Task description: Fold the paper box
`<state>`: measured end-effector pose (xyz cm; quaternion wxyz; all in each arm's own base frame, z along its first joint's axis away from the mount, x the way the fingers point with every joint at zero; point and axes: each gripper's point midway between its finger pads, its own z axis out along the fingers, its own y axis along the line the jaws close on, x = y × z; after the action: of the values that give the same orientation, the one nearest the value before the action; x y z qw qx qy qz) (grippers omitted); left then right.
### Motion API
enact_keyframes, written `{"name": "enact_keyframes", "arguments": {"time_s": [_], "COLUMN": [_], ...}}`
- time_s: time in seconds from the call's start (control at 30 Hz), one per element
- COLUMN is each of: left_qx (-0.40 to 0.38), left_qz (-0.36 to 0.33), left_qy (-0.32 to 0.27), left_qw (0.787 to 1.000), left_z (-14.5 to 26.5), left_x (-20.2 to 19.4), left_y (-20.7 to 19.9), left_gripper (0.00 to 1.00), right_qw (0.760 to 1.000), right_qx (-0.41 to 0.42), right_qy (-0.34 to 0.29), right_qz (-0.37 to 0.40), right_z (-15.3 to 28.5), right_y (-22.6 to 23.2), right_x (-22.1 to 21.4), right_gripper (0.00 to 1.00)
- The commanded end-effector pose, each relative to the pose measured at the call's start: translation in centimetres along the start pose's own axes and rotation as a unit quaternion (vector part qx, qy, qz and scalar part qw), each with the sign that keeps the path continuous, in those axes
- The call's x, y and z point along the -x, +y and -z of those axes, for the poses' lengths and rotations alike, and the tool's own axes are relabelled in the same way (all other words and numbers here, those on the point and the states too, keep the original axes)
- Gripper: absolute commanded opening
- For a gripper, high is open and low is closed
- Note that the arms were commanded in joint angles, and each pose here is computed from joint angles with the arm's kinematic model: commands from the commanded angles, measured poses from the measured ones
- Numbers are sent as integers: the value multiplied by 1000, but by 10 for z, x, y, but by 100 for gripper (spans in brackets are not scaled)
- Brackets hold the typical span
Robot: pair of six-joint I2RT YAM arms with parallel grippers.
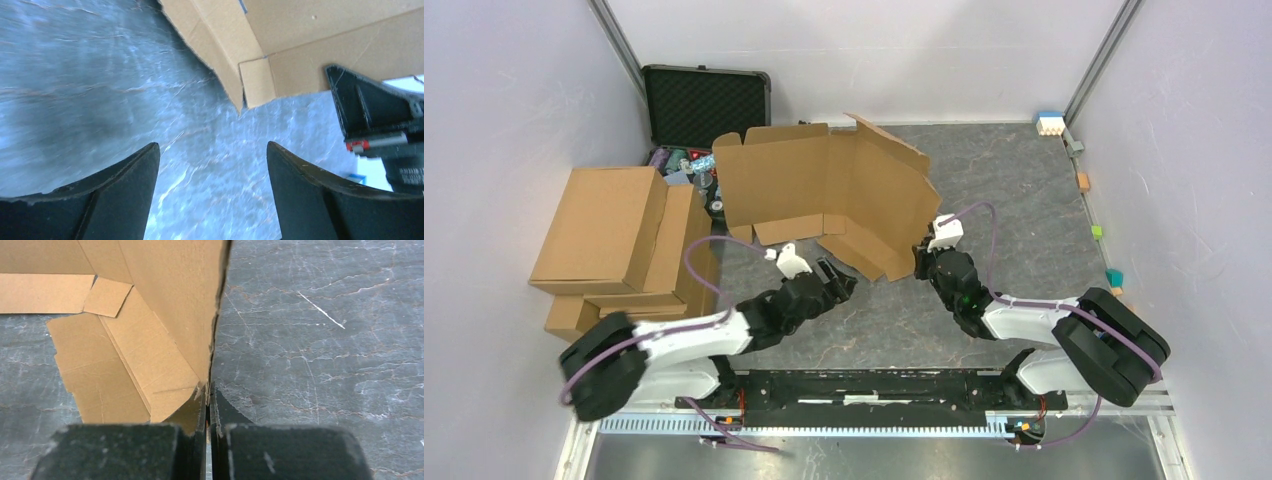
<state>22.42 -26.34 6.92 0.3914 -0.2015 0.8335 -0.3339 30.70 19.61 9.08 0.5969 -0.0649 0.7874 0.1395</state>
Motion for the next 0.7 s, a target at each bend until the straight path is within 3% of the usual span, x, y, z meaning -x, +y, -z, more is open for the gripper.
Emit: {"name": "enact_keyframes", "arguments": {"time_s": [0.0, 0.17, 0.23, 0.3, 0.33, 0.47, 0.67], "left_qx": [76, 10, 21, -46, -50, 42, 125], "left_qz": [-185, -270, -259, -206, -196, -234, -272], "left_qy": [29, -59, -64, -66, -97, -197, -234], "left_qw": [979, 961, 964, 975, 975, 951, 925], "left_z": [62, 106, 96, 79, 73, 69, 98], "left_x": [33, 133, 173, 202, 225, 300, 347], "left_y": [24, -14, -10, -30, -34, -19, 11], "left_gripper": [86, 93, 95, 100, 100, 100, 100], "right_qw": [999, 999, 999, 999, 999, 999, 998], "right_qx": [-26, -6, 4, 10, 13, 29, 37], "right_qy": [-27, -32, -32, -32, -32, -31, -28], "right_qz": [18, 26, 27, 28, 29, 32, 36], "right_z": [-3, -3, -3, -3, -3, -3, -4], "right_y": [-7, 0, 3, 5, 6, 12, 16], "right_x": [19, 22, 22, 22, 23, 24, 24], "right_gripper": [0, 0, 0, 0, 0, 0, 0]}}
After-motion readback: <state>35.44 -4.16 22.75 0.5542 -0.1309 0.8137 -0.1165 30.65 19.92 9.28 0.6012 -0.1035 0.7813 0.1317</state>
